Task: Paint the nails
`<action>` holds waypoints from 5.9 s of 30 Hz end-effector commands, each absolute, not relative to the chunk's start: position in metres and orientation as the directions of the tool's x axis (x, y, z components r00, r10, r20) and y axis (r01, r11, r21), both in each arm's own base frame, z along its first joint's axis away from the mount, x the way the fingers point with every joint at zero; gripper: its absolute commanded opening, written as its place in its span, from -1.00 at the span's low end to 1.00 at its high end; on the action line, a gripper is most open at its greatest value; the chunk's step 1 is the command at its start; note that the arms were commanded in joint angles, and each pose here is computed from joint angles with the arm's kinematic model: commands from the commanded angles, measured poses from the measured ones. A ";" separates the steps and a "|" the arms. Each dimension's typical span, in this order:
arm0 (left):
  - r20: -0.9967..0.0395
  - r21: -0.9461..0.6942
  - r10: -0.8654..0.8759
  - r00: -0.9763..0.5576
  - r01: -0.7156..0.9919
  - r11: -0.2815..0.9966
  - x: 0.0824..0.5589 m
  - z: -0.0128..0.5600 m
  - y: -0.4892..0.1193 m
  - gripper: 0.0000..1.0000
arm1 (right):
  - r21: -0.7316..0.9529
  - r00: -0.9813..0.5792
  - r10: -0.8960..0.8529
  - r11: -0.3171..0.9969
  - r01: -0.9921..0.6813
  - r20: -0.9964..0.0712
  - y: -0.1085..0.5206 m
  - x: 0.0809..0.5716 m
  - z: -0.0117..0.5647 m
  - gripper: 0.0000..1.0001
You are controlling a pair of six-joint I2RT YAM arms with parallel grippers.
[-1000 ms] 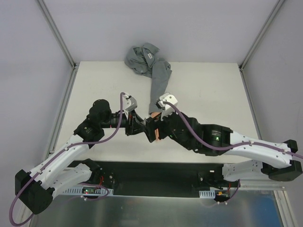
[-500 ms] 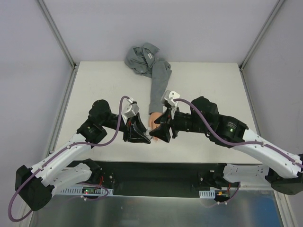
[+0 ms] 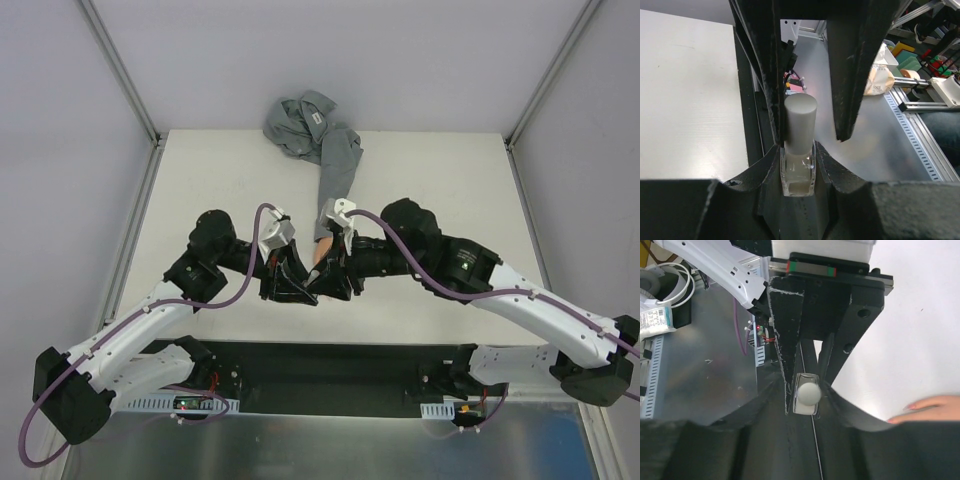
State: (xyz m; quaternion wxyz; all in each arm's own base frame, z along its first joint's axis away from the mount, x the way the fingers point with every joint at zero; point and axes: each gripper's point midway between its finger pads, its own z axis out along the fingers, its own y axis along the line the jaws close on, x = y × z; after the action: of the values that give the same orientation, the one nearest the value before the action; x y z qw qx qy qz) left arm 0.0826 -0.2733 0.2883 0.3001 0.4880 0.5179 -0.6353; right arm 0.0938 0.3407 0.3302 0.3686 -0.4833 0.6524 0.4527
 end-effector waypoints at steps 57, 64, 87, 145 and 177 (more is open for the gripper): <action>-0.946 -0.323 0.120 -0.300 0.875 -0.360 0.070 0.299 -0.277 -1.00 | 0.259 -0.272 -0.208 0.087 -0.962 -0.940 0.333 0.078 0.357 0.15; -0.949 -0.315 0.115 -0.293 0.878 -0.361 0.069 0.300 -0.277 -1.00 | 0.276 -0.286 -0.242 0.074 -0.958 -0.927 0.342 0.080 0.345 0.06; -0.945 -0.296 -0.015 -0.325 0.838 0.459 0.206 0.273 -0.247 -1.00 | 0.135 -0.388 -0.010 0.929 -0.344 -0.922 0.333 0.156 0.295 -0.99; -0.950 -0.296 -0.032 -0.311 0.862 0.411 0.197 0.283 -0.251 -1.00 | 0.244 -0.393 0.087 0.896 -0.371 -0.915 0.353 0.146 0.273 -0.98; -0.951 -0.308 0.070 -0.301 0.910 -0.278 0.086 0.303 -0.274 -1.00 | 0.195 -0.237 -0.169 0.234 -0.953 -0.957 0.335 0.091 0.354 0.46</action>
State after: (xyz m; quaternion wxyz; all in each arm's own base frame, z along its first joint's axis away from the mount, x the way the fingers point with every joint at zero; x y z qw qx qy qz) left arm 0.1128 -0.2761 0.2862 0.3511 0.4368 0.5707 -0.6002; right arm 0.1240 0.3238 0.3477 0.4935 -0.3425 0.7115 0.3646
